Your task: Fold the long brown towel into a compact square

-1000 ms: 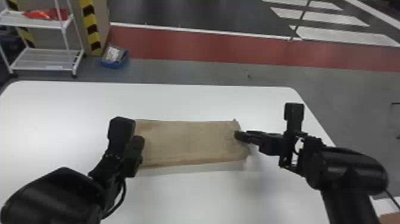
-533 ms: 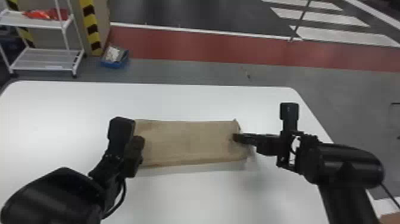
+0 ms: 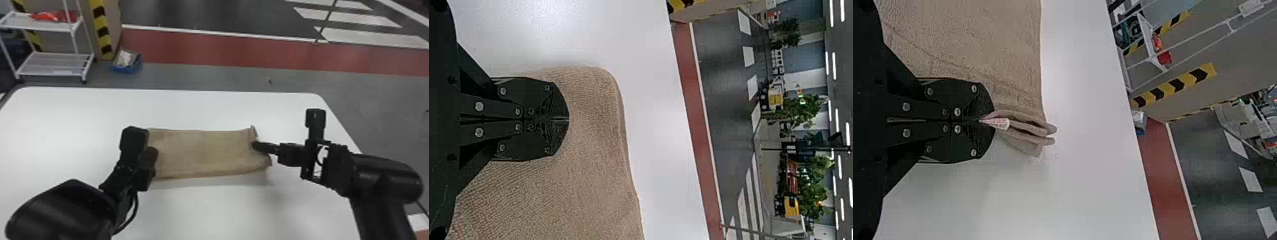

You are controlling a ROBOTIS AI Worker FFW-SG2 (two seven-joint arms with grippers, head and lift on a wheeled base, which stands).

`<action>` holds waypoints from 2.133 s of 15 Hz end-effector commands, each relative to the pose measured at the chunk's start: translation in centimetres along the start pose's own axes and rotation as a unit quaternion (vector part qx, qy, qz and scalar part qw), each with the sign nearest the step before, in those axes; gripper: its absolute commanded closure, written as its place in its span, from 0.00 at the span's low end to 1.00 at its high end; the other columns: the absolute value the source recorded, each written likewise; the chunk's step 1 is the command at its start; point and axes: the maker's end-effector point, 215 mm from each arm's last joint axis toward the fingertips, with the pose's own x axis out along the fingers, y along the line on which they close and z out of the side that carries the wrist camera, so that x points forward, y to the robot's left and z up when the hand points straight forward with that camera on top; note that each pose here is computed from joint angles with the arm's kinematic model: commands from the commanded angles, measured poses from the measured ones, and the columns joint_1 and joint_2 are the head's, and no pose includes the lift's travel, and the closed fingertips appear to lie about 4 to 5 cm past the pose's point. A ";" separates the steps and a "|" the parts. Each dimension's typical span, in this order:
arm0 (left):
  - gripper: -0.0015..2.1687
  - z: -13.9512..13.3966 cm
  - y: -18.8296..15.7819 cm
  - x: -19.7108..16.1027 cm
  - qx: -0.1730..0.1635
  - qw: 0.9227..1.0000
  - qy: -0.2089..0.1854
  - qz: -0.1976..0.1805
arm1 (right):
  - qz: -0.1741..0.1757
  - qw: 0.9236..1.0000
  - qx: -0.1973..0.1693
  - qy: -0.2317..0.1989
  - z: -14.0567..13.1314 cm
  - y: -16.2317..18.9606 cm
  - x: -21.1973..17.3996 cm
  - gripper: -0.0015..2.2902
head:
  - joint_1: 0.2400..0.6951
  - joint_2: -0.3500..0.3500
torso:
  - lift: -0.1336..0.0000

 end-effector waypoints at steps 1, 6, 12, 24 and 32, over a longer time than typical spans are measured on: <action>0.99 -0.2 -0.3 0.0 0.001 1.000 0.003 -0.002 | 0.026 0.999 0.005 -0.031 2.3 1.8 -1.3 0.57 | 1.00 0.25 | 0.07; 0.99 0.2 -3.7 -0.1 0.004 1.000 0.001 -0.029 | 0.083 0.996 0.018 -0.038 4.4 7.0 -2.1 0.57 | 1.00 0.27 | 0.07; 0.99 5.6 -6.1 -2.4 -0.011 0.997 -0.060 -0.047 | 0.093 0.994 0.019 -0.055 5.6 8.2 -2.9 0.57 | 1.00 0.24 | 0.07; 0.99 1.0 -2.3 -2.7 -0.026 0.996 -0.025 -0.081 | 0.060 0.994 0.037 -0.086 9.8 2.6 -5.5 0.57 | 1.00 0.19 | 0.07; 0.99 4.6 -4.8 -1.4 -0.066 0.986 -0.070 -0.135 | 0.092 0.993 0.024 -0.063 10.0 7.8 -3.6 0.57 | 1.00 0.24 | 0.07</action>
